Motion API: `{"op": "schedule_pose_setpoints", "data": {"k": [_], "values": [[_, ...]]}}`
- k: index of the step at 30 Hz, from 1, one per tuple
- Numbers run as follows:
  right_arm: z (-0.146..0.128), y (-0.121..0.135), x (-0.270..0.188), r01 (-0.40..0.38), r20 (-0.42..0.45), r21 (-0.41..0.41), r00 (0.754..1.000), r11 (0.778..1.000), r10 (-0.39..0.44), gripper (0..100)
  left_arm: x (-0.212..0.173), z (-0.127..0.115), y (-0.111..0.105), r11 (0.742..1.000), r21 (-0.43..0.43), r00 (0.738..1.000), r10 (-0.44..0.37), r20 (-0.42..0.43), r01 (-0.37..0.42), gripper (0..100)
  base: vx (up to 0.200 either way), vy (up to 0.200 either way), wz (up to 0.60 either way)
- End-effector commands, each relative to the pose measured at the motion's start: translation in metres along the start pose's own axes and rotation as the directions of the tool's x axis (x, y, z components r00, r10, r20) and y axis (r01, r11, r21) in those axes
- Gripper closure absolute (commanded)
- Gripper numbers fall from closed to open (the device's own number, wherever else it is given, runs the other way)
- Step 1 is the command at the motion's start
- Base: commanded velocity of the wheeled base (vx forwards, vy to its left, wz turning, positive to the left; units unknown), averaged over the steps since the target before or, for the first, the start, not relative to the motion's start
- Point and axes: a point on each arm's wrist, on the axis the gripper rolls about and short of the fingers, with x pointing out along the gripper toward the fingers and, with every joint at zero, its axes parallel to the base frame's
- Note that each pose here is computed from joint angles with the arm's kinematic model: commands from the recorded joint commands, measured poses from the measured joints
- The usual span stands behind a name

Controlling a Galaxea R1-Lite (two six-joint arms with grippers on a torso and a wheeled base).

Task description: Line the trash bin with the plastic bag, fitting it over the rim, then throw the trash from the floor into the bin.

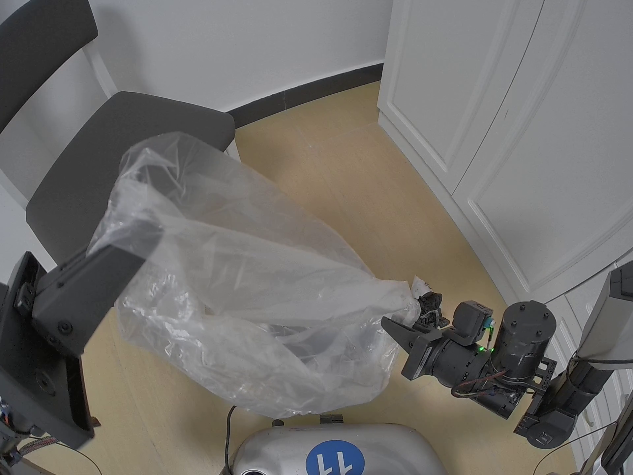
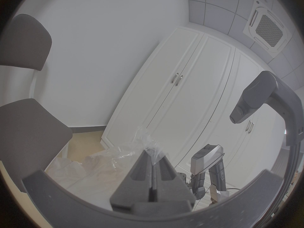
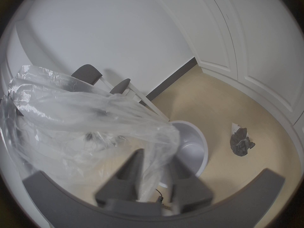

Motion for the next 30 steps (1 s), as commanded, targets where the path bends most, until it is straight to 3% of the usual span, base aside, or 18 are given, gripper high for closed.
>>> {"op": "schedule_pose_setpoints", "data": {"k": [1, 10, 13, 21, 24, 30], "values": [[-0.004, -0.003, -0.001, 0.014, -0.007, -0.012, 1.0, 1.0, -0.014, 100, 0.0, -0.001, 0.0, 1.0, 0.0, 1.0, 0.001, -0.003, -0.001, 100, 0.0, 0.0, 0.0], [0.001, -0.005, -0.007, 0.026, 0.007, -0.095, 1.0, 0.995, -0.026, 100, 0.0, -0.007, 0.001, 1.0, 0.006, 1.0, 0.003, -0.028, -0.003, 100, 0.0, 0.0, 0.0], [0.014, -0.001, -0.015, 0.013, 0.054, -0.117, 0.999, 0.993, -0.007, 100, 0.001, -0.009, 0.001, 1.0, 0.006, 0.999, 0.004, -0.037, -0.003, 100, 0.0, 0.0, 0.0], [0.075, 0.025, -0.056, 0.035, 0.03, -0.129, 0.999, 0.991, -0.032, 100, 0.001, -0.015, 0.001, 1.0, 0.013, 0.997, 0.007, -0.076, -0.006, 100, 0.0, 0.0, 0.0], [0.096, 0.032, -0.075, 0.092, 0.013, -0.134, 0.996, 0.987, -0.091, 100, 0.006, -0.03, 0.002, 0.999, 0.03, 0.988, 0.019, -0.151, -0.015, 100, 0.0, 0.0, 0.0], [0.106, 0.034, -0.085, 0.168, 0.043, -0.148, 0.986, 0.975, -0.164, 100, 0.013, -0.052, 0.006, 0.997, 0.064, 0.962, 0.058, -0.268, -0.042, 100, 0.0, 0.0, 0.0]]}}
